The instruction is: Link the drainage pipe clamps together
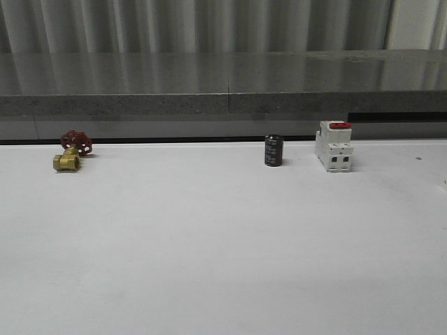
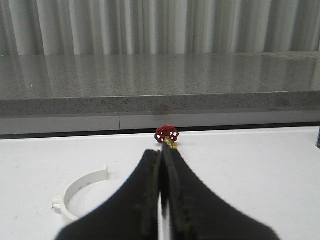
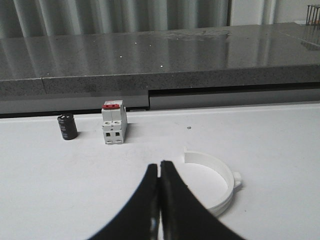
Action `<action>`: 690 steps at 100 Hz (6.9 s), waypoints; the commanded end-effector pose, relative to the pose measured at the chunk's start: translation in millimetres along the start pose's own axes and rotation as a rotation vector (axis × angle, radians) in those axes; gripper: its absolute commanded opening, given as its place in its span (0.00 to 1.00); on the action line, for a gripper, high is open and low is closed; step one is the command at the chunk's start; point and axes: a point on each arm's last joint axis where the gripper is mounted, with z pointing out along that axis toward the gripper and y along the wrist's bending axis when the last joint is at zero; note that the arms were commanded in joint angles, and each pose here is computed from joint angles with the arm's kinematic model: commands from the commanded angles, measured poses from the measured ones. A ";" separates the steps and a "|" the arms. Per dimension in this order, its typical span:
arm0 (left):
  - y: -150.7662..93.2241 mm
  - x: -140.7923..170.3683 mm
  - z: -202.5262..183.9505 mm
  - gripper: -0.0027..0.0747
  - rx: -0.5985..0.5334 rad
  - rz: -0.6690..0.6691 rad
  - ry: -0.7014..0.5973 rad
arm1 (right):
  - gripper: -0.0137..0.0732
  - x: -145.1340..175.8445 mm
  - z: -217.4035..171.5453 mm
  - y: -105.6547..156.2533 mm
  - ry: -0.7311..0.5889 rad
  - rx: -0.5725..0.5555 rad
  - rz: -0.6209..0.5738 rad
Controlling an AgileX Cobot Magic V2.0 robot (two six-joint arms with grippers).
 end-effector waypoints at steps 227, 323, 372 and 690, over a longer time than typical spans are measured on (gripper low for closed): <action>0.1 -119.9 76.8 0.74 -0.003 -0.118 0.675 | 0.08 -14.1 -2.9 1.0 -0.118 -0.008 -0.006; 130.0 -28.7 276.4 0.74 -0.189 -0.153 1.107 | 0.08 -14.1 -2.9 1.0 -0.118 -0.008 -0.006; 142.7 11.8 300.8 0.74 -0.172 -0.091 1.130 | 0.08 -14.1 -2.9 1.0 -0.118 -0.008 -0.006; -138.4 4.3 309.6 0.11 0.144 -0.202 1.127 | 0.08 -14.1 -2.9 1.0 -0.118 -0.008 -0.006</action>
